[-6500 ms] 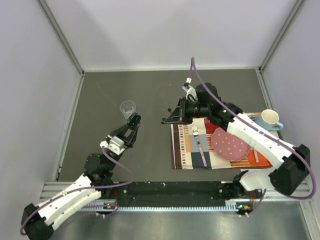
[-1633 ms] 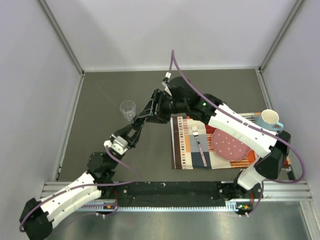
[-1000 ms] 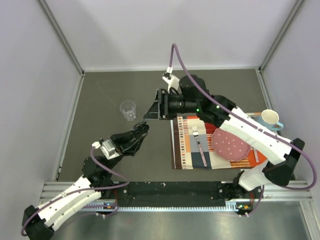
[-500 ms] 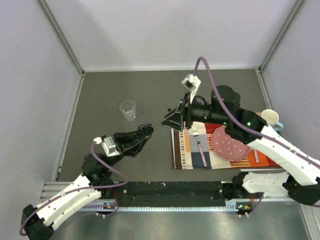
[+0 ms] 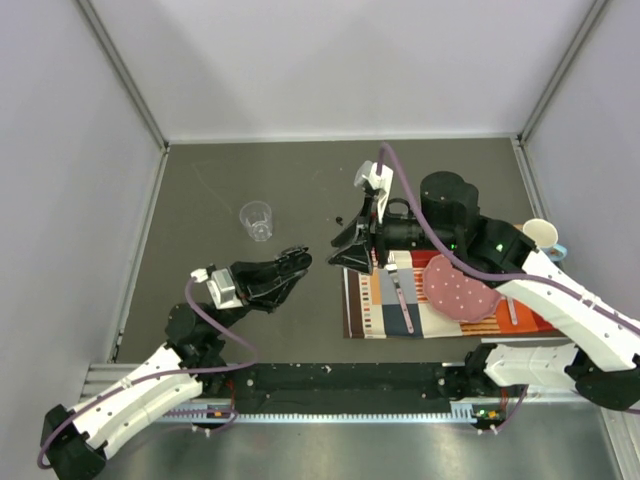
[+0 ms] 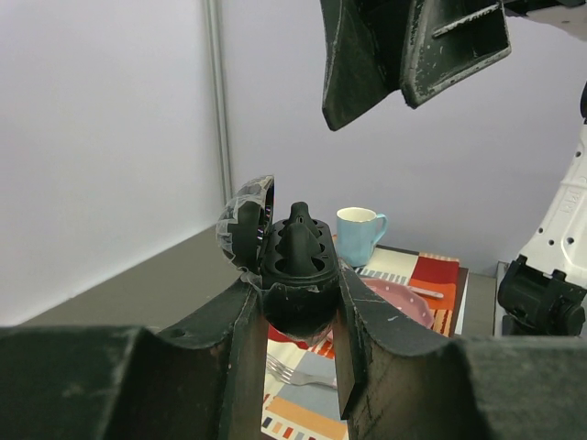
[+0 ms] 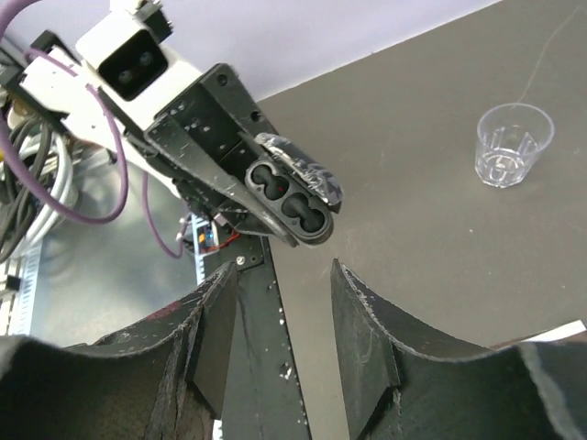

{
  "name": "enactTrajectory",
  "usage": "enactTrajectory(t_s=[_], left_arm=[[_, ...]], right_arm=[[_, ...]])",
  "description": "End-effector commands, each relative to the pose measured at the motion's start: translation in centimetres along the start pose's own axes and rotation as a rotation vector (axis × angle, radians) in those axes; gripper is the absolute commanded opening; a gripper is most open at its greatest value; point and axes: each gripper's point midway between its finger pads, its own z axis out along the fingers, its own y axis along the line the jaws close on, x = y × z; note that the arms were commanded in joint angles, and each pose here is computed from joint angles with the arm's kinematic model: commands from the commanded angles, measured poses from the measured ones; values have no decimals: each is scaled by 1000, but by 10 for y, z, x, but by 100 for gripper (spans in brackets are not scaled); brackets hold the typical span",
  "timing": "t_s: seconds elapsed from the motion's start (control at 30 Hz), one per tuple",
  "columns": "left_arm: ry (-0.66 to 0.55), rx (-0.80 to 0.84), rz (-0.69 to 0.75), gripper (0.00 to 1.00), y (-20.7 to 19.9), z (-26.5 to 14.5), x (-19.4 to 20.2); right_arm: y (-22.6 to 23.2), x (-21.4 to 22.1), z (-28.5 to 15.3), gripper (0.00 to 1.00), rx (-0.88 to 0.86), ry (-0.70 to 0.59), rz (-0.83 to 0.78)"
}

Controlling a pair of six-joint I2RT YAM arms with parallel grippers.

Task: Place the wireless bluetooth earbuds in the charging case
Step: Adjust the earbud with the charging case.

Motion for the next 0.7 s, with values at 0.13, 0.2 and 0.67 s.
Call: enactTrajectory(t_s=[0.13,0.2,0.67], left_arm=[[-76,34,12,0,-7,7,-31],[-75,29,14,0,-6,7,-30],[-79,26,32,0,-4,9,-30]], right_arm=[[30,-16,-9,44,-155,-17,-124],[29,-15,-9,44,-153,-15,-132],[30,-17,-11,41,-150,-45,-174]])
